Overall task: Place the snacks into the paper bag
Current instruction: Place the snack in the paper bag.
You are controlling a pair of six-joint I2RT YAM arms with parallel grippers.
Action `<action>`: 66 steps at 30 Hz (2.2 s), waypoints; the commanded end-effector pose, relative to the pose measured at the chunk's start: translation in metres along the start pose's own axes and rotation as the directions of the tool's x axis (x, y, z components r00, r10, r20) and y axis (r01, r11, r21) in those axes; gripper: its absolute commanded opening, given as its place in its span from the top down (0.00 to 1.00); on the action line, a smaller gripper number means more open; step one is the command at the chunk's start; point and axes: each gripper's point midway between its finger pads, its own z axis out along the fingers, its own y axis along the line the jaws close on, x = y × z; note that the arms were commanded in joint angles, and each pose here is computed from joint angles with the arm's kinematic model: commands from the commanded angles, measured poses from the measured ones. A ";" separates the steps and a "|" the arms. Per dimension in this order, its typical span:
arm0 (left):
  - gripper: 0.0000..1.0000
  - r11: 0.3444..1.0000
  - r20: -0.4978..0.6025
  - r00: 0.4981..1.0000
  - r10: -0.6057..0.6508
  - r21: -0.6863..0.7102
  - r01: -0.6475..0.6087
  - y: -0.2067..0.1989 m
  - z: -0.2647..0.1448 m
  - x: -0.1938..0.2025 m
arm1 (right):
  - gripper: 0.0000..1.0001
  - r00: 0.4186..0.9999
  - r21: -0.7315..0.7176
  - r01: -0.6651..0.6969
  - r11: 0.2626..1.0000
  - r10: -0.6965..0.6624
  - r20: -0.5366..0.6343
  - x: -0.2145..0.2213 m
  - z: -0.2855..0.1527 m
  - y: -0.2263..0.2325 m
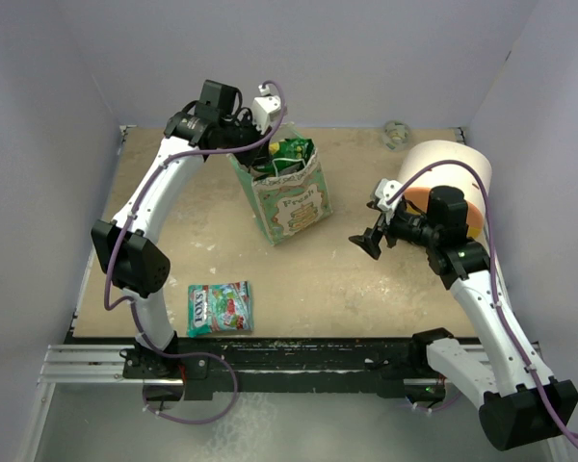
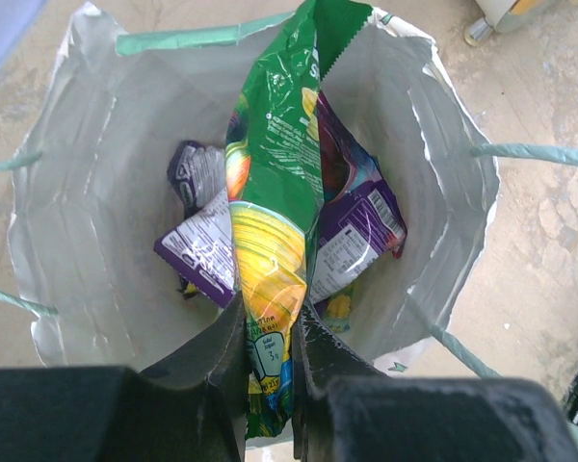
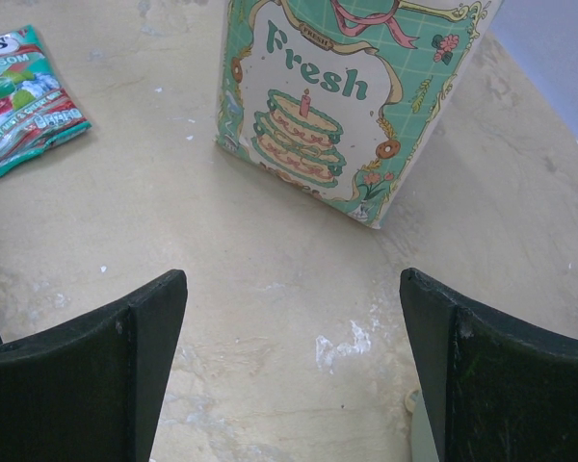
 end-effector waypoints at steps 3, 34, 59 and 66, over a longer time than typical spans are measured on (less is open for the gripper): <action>1.00 0.998 -0.008 0.998 -0.062 0.026 0.062 -0.006 -0.003 -0.012 | 0.07 0.999 -0.007 0.025 1.000 -0.024 0.041 -0.008 0.000 0.000; 0.92 0.943 -0.144 0.980 -0.134 0.285 0.171 -0.056 0.010 0.018 | 0.06 0.999 -0.007 0.022 1.000 -0.022 0.035 -0.005 0.001 -0.001; 0.79 0.987 -0.197 0.975 -0.106 0.097 0.127 -0.037 0.038 0.018 | 0.05 0.999 -0.005 0.020 1.000 -0.020 0.028 -0.001 0.002 -0.003; 0.67 0.989 -0.222 0.971 -0.094 0.091 0.117 -0.030 0.050 0.026 | 0.05 1.000 -0.004 0.015 1.000 -0.015 0.023 0.001 0.003 -0.003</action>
